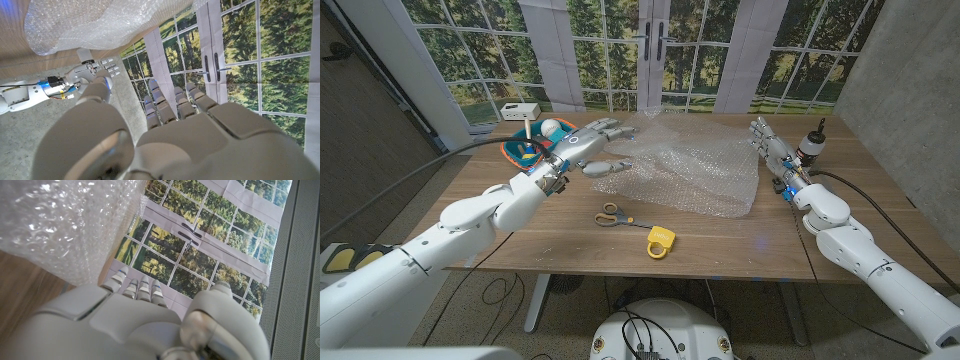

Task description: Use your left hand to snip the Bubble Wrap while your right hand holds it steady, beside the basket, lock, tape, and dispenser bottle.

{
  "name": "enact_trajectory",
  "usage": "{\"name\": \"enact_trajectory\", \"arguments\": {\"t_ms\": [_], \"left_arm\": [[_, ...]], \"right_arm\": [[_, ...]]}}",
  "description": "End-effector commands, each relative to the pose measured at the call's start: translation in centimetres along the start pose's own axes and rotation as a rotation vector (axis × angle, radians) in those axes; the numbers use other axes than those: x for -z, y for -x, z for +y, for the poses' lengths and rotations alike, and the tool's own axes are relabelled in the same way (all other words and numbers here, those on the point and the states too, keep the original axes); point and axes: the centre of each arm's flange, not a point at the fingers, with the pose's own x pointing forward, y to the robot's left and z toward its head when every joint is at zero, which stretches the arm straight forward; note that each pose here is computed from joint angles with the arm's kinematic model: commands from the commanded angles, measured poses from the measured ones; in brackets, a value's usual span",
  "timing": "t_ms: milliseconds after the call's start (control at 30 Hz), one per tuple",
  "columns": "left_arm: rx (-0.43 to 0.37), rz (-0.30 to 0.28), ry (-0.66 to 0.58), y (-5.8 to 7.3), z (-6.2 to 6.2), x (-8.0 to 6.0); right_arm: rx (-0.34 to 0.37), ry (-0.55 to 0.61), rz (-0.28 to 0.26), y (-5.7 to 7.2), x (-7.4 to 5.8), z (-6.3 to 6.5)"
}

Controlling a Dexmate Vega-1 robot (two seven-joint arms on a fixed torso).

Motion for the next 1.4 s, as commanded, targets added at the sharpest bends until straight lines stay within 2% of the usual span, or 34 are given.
{"name": "enact_trajectory", "arguments": {"t_ms": [33, 567, 733, 1033, 1400], "left_arm": [[0.027, -0.019, -0.072, 0.01, -0.12, -0.50], [0.080, -0.050, -0.147, -0.02, -0.16, -1.03], [0.089, -0.071, -0.204, -0.02, -0.18, -1.22], [0.130, -0.089, -0.255, 0.00, -0.35, -1.47], [0.170, -0.099, -0.238, 0.02, -0.83, -1.43]], "right_arm": [[0.001, 0.003, 0.001, -0.28, -0.10, -0.33], [0.005, 0.000, 0.002, -0.27, 0.01, -0.64], [0.005, -0.002, -0.007, -0.23, -0.11, -0.72], [0.010, -0.014, -0.003, 0.22, 0.07, -0.75], [0.009, -0.006, -0.006, 0.34, -0.22, -0.74]]}}
